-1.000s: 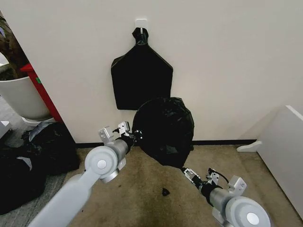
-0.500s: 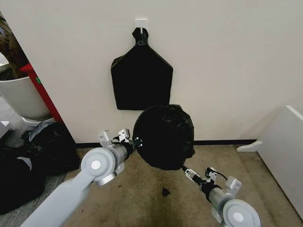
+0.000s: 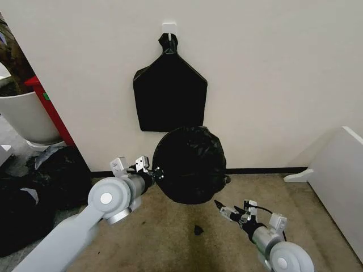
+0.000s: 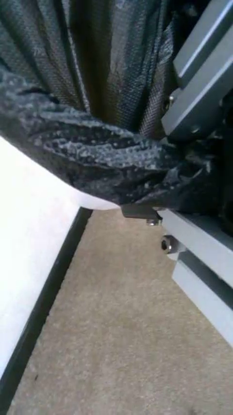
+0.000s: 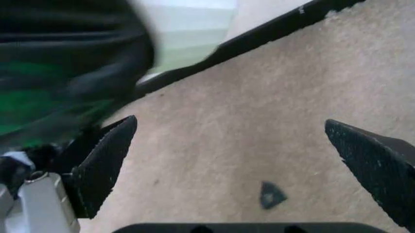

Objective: Place the garbage bag over the trash bin.

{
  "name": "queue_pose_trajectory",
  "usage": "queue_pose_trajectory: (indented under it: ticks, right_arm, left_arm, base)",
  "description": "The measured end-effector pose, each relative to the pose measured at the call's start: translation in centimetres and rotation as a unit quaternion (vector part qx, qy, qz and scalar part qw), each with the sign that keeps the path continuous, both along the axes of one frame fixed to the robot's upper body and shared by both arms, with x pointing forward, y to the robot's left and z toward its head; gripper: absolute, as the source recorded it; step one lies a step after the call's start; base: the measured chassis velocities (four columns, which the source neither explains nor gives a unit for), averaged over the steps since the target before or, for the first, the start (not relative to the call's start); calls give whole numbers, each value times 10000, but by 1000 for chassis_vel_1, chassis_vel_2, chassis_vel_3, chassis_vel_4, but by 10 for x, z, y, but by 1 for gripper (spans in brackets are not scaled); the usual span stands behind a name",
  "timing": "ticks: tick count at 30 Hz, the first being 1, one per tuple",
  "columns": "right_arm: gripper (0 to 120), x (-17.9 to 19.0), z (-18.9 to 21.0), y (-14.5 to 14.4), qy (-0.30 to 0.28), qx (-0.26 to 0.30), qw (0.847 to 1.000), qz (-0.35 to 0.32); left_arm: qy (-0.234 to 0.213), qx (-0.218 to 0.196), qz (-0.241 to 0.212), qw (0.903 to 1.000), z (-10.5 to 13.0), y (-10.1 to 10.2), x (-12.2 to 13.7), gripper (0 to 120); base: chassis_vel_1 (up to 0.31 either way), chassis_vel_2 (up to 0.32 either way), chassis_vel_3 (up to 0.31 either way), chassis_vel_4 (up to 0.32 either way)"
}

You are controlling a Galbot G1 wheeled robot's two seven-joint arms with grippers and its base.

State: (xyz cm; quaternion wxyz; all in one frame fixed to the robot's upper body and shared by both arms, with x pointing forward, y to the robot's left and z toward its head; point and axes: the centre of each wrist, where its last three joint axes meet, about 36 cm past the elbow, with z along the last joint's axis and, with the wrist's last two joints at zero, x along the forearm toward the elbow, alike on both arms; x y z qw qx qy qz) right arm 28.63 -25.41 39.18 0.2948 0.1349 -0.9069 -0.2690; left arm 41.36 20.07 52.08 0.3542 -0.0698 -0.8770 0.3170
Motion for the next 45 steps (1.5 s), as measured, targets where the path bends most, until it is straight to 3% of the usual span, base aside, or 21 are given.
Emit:
queue_pose_trajectory:
  ticks: [5,13,17,19,23,25,27,31,38,45]
  right_arm:
    - [100,-14,24,9,-86,109,9998,147]
    - [100,-26,61,-5,-787,215,9956,464]
    - [100,-14,82,-32,-1587,634,9824,755]
    - [100,-8,88,-38,-1705,713,9795,805]
    - [100,34,105,-71,-1752,963,9758,891]
    - [100,57,109,-88,-1677,1002,9749,1065]
    - [100,66,111,-95,-1677,1020,9734,1183]
    - [100,100,114,-108,-1659,1032,9660,1692]
    - [100,98,105,-97,-1539,714,9615,2162]
    - [100,94,91,-75,-1400,194,9670,2118]
  left_arm:
    - [-11,-53,110,9999,-17,3,11,0]
    - [-49,438,270,9987,-34,18,20,0]
    - [-537,957,-114,9939,-57,30,11,0]
    - [-699,1061,-260,9916,-65,33,7,0]
    - [-1583,1524,-969,9707,-101,50,-11,0]
    - [-1897,1477,-1346,9613,-110,57,-17,0]
    - [-2008,1426,-1484,9578,-114,59,-19,0]
    - [-2525,1357,-1851,9400,-130,69,-21,0]
    - [-2818,1452,-1898,9292,-133,72,-17,0]
    - [-3001,1508,-1972,9210,-130,68,-17,0]
  base:
    - [0,0,0,0]
    - [0,0,0,0]
    - [0,0,0,0]
    - [0,0,0,0]
    - [0,0,0,0]
    - [0,0,0,0]
    - [0,0,0,0]
    - [0,0,0,0]
    - [0,0,0,0]
    - [0,0,0,0]
